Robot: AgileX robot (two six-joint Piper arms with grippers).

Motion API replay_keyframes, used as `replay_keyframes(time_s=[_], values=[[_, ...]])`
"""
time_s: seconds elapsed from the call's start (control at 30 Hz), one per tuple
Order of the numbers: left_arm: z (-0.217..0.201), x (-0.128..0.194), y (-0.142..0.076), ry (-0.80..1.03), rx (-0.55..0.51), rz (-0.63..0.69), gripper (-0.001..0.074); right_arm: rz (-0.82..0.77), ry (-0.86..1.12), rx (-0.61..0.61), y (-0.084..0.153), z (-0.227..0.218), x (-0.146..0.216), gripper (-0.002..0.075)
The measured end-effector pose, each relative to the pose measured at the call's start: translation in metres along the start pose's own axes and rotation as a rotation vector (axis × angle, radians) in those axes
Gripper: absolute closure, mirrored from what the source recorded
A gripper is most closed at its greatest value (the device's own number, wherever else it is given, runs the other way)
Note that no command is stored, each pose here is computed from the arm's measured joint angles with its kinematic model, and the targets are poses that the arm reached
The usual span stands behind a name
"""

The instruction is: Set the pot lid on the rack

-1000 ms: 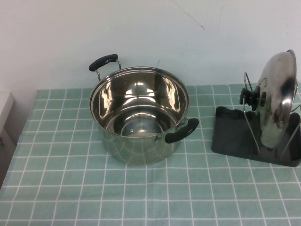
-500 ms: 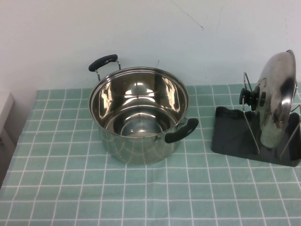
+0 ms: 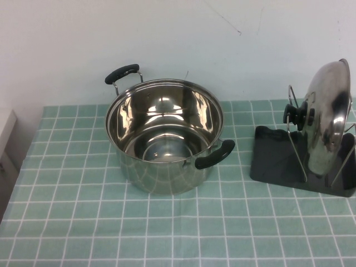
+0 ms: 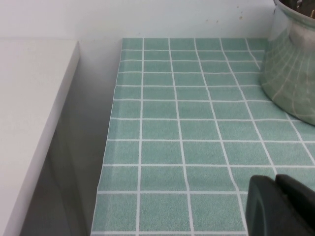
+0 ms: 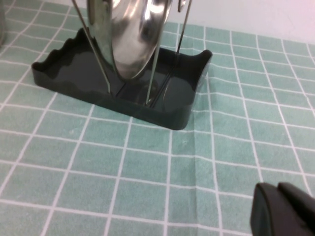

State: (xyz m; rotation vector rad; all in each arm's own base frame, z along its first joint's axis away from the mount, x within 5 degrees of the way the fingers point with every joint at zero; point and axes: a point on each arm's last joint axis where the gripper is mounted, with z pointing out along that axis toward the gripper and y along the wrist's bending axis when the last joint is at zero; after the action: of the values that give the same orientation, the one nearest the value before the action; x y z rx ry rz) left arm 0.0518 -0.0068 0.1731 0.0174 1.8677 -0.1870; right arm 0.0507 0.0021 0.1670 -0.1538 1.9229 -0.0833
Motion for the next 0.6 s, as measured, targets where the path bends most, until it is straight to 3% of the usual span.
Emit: replay_keyframes(time_s=[0.6], values=[[0.0, 0.0, 0.0, 0.0, 0.0, 0.0, 0.0737, 0.079, 0.001, 0.013, -0.0008, -0.0002, -0.0003, 0.0728]])
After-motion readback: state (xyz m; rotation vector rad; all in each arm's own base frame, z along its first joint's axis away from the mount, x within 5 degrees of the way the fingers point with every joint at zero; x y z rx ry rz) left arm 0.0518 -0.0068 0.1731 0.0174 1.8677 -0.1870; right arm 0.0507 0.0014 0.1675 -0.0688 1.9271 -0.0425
